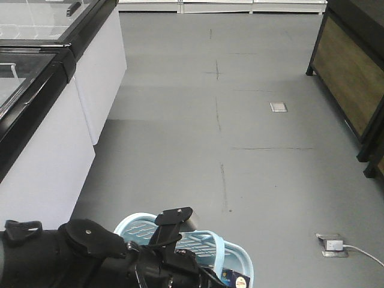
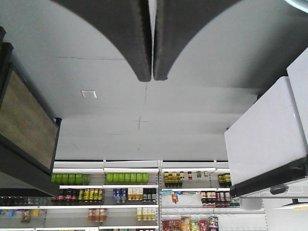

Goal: Left arm holds basket, right arm returns cookies
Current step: 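Drive forward toward the drink shelves holding the basket in the left gripper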

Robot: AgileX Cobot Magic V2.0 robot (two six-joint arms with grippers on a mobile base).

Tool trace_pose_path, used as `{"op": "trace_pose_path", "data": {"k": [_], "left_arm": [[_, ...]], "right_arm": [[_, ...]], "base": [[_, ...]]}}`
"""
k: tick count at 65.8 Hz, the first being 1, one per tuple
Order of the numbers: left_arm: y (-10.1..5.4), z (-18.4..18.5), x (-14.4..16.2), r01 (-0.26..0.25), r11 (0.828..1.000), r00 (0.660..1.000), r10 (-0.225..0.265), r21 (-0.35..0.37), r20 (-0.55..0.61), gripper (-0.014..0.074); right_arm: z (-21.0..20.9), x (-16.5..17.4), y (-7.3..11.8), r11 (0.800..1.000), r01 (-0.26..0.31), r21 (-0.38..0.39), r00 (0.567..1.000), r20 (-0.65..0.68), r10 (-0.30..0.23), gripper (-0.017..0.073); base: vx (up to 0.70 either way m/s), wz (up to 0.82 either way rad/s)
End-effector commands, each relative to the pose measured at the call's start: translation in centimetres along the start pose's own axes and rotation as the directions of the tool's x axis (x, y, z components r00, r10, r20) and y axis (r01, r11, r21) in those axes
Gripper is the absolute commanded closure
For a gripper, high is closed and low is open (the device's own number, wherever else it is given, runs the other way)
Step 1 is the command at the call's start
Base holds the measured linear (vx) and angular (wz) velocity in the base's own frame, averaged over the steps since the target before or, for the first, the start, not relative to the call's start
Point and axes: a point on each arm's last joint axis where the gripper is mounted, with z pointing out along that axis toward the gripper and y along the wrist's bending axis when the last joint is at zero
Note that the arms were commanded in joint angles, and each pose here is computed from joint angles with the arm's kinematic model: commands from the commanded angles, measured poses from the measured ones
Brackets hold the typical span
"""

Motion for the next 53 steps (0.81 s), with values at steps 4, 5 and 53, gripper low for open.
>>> {"op": "trace_pose_path", "data": {"k": [4,5,53], "left_arm": [[-1.99,-1.05,-0.6,-0.018,0.997,0.999,0.015,0.081,0.032,0.0601],[-1.99,-1.05,-0.6,-0.018,0.997,0.999,0.015,0.081,0.032,0.0601],[-2.0,-1.05,-0.59,-0.018,0.996,0.999,0.015,0.082,0.032,0.0601]], "right_arm": [[-0.11,-0.79,-0.04,1.0,-0.004,0.004,0.996,0.086,0.003,0.0568],[-0.11,-0.79,-0.04,1.0,-0.004,0.004,0.996,0.086,0.003,0.0568],[-0.11,-0.79,-0.04,1.0,-0.004,0.004,0.996,0.086,0.003,0.0568]], "base": [[0.0,0.0],[0.0,0.0],[0.1,-0.08]]}}
